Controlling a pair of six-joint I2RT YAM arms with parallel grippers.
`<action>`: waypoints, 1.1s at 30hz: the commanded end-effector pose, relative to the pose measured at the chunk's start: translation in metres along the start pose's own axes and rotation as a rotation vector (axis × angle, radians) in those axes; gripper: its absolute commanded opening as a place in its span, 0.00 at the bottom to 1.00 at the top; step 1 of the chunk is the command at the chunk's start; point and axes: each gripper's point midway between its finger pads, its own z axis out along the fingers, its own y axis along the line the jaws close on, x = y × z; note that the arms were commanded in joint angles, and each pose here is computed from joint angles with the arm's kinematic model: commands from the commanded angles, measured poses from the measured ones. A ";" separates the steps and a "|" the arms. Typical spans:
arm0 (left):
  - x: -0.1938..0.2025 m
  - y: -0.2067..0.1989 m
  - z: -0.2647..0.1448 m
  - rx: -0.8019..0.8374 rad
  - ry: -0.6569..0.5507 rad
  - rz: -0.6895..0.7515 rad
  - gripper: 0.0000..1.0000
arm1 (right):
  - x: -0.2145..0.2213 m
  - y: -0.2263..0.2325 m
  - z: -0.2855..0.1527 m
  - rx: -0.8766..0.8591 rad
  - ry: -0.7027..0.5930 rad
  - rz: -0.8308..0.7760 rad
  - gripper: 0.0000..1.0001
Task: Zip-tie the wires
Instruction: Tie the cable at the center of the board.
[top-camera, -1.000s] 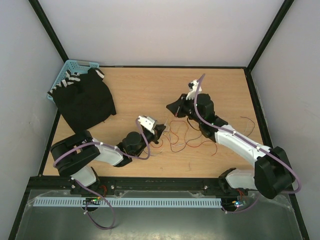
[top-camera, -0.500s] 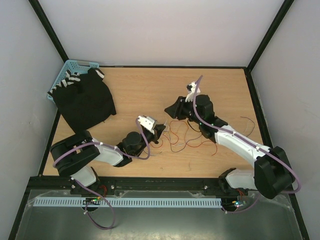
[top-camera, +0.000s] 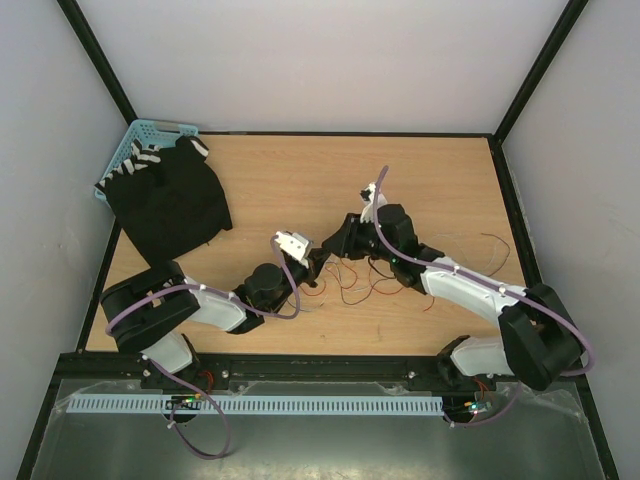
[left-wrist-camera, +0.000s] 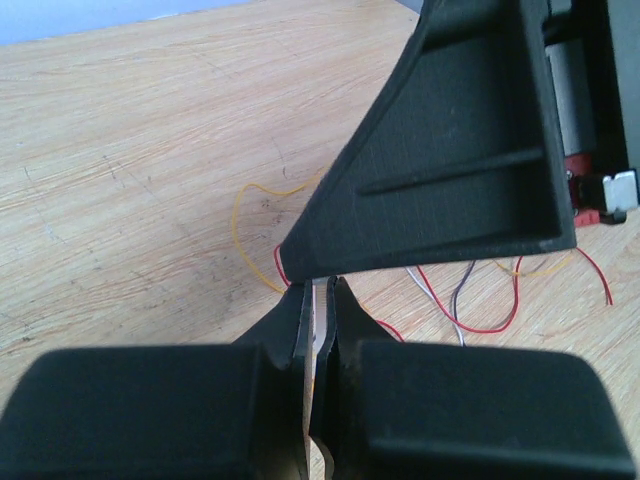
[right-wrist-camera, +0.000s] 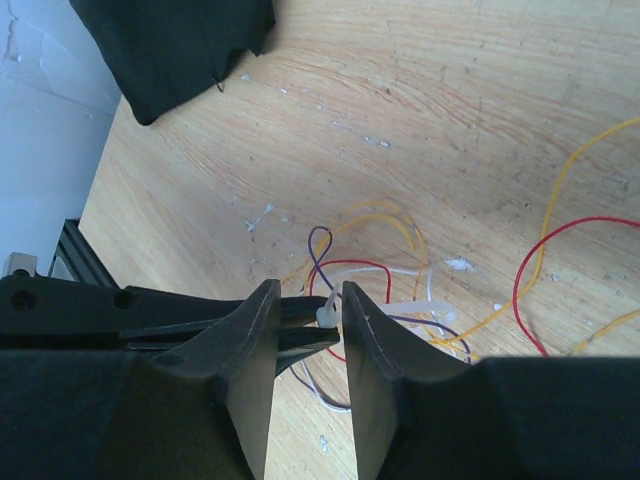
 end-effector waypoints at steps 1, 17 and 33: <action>-0.018 -0.001 0.002 -0.009 -0.051 -0.035 0.00 | 0.008 0.004 0.003 -0.024 0.005 0.026 0.39; -0.015 0.003 -0.002 -0.032 -0.047 -0.074 0.00 | -0.030 0.006 -0.002 0.030 -0.127 -0.052 0.00; 0.006 -0.001 -0.007 -0.030 0.005 -0.124 0.00 | -0.077 0.016 -0.008 0.014 -0.224 -0.081 0.00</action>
